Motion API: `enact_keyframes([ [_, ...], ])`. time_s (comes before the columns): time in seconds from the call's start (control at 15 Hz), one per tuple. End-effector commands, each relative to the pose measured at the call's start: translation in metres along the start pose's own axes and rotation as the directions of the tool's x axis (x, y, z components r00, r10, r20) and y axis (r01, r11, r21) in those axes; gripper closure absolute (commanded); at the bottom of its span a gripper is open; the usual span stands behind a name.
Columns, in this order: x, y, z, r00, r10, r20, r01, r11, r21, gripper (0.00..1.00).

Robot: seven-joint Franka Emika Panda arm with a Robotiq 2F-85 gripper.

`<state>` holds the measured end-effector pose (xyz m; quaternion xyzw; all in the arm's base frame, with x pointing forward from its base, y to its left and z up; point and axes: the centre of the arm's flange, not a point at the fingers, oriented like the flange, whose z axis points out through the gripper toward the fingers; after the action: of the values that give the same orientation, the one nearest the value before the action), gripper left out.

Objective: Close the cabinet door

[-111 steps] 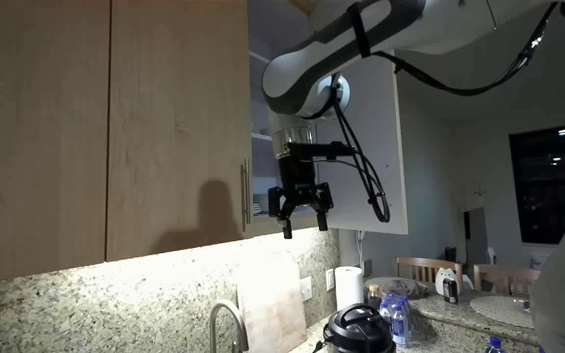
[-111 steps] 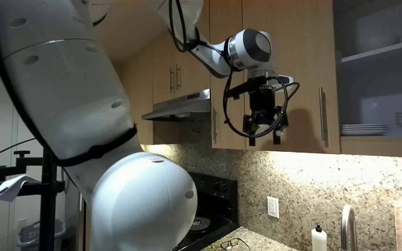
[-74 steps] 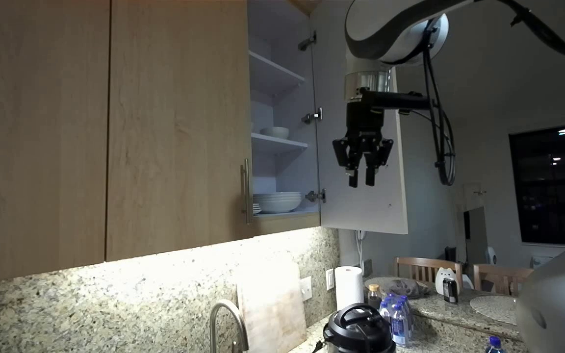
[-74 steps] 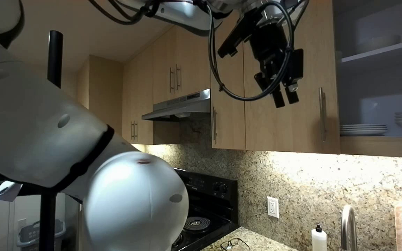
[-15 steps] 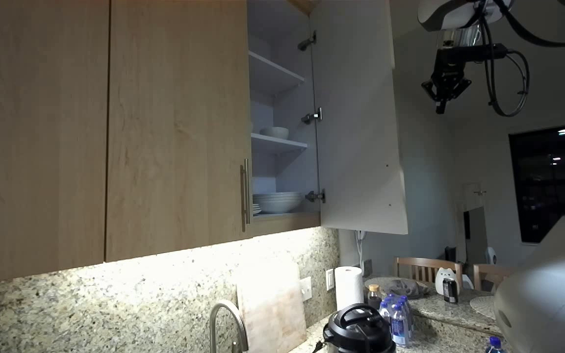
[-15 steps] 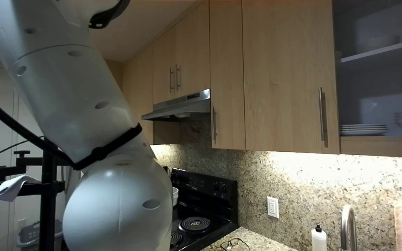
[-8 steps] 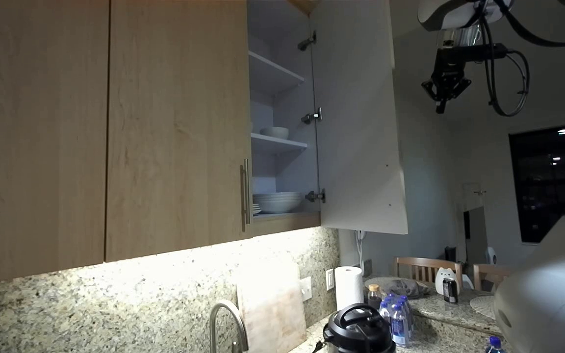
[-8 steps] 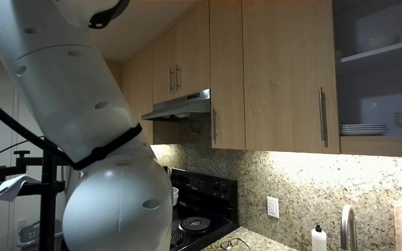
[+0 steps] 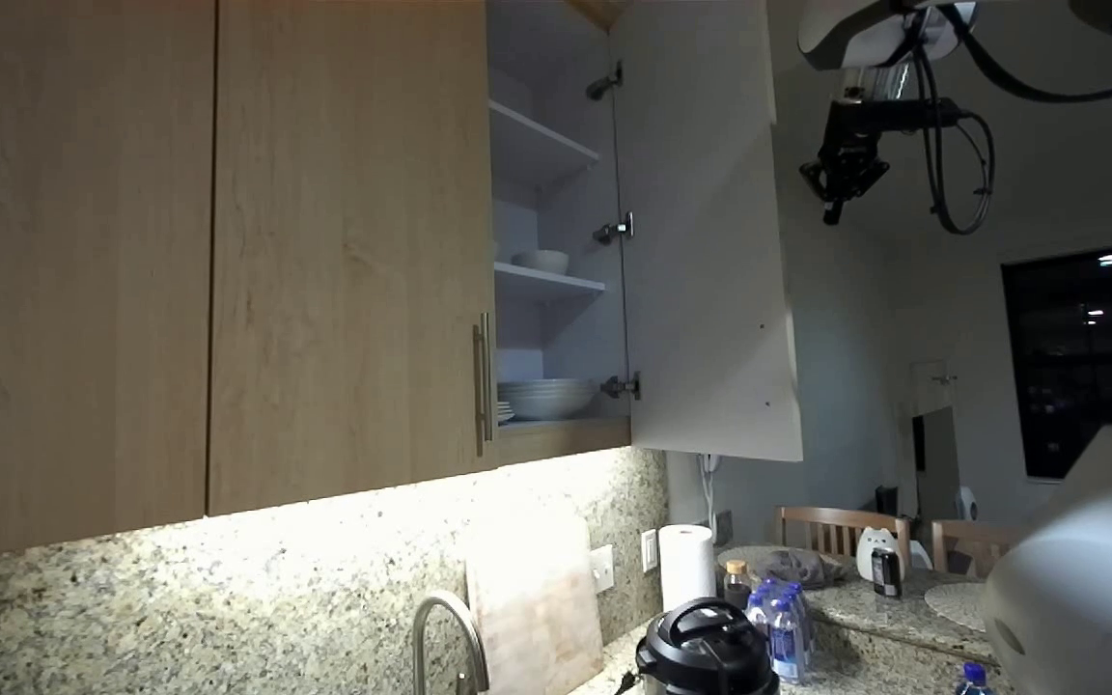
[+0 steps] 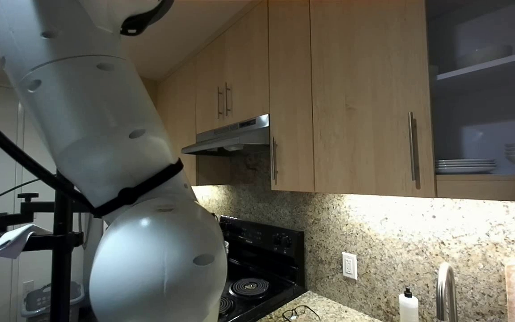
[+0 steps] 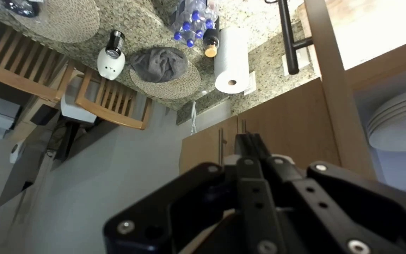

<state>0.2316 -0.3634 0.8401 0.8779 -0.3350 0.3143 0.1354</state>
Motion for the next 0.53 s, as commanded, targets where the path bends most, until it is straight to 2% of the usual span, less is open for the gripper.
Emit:
enact_keyframes([
  [0.0,0.031,-0.009,0.017,0.996,-0.087,-0.031,0.089,0.995,0.053,0.96],
  [0.33,0.045,-0.015,0.038,0.986,-0.162,-0.038,0.165,0.982,0.096,0.96],
  [0.47,0.047,-0.018,0.037,0.975,-0.215,-0.053,0.22,0.968,0.123,0.96],
])
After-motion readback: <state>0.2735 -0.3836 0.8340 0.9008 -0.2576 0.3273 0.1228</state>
